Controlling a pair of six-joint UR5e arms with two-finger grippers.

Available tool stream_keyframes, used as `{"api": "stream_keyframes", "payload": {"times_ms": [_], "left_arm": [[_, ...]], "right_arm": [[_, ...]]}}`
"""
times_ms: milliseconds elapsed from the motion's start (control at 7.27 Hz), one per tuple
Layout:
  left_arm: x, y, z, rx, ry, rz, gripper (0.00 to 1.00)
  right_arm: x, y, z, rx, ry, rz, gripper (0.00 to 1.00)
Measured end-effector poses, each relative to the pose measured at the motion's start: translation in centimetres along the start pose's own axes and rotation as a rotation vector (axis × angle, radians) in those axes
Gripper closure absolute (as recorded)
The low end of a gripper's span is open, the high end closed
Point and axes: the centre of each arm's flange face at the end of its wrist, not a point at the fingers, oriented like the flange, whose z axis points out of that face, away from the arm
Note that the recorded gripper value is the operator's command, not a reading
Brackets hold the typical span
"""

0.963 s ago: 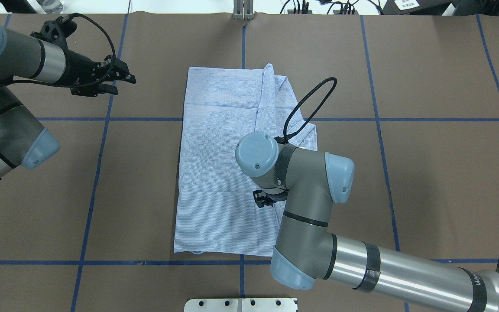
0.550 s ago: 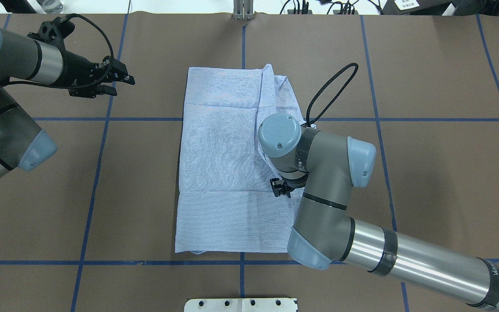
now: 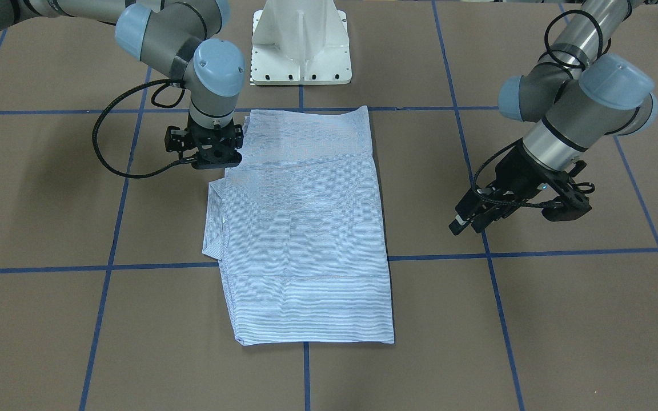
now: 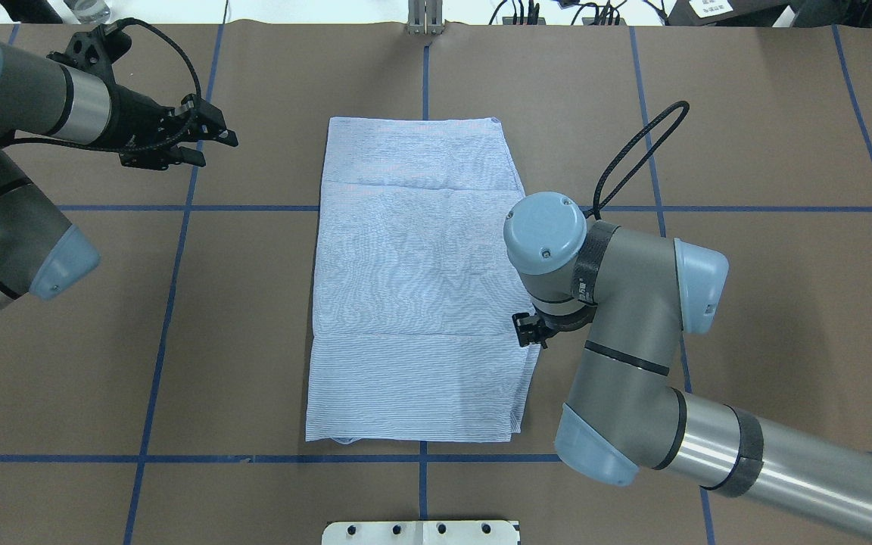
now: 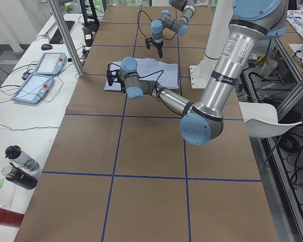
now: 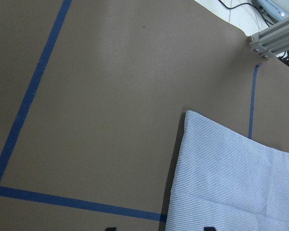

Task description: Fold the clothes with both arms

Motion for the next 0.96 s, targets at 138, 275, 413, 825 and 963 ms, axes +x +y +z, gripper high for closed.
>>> {"api": "stream_keyframes", "payload": {"times_ms": [138, 275, 413, 825, 963], "left_arm": [[0.2, 0.1, -0.1, 0.000, 0.000, 0.000, 0.33], [0.4, 0.1, -0.2, 0.000, 0.002, -0.001, 0.33], [0.5, 0.2, -0.2, -0.001, 0.004, -0.003, 0.33], [0.5, 0.2, -0.3, 0.001, 0.004, -0.007, 0.33], [0.5, 0.2, -0.4, 0.002, 0.004, -0.008, 0.33]], "right_arm": [[-0.1, 0.3, -0.6, 0.004, -0.010, 0.043, 0.00], [-0.5, 1.0, -1.6, 0.013, -0.036, 0.146, 0.00], [-1.5, 2.2, -2.4, 0.025, -0.084, 0.281, 0.00], [-4.2, 6.1, -0.9, 0.052, -0.374, 0.705, 0.02], [-4.9, 7.1, -1.0, 0.056, -0.437, 0.845, 0.04]]}}
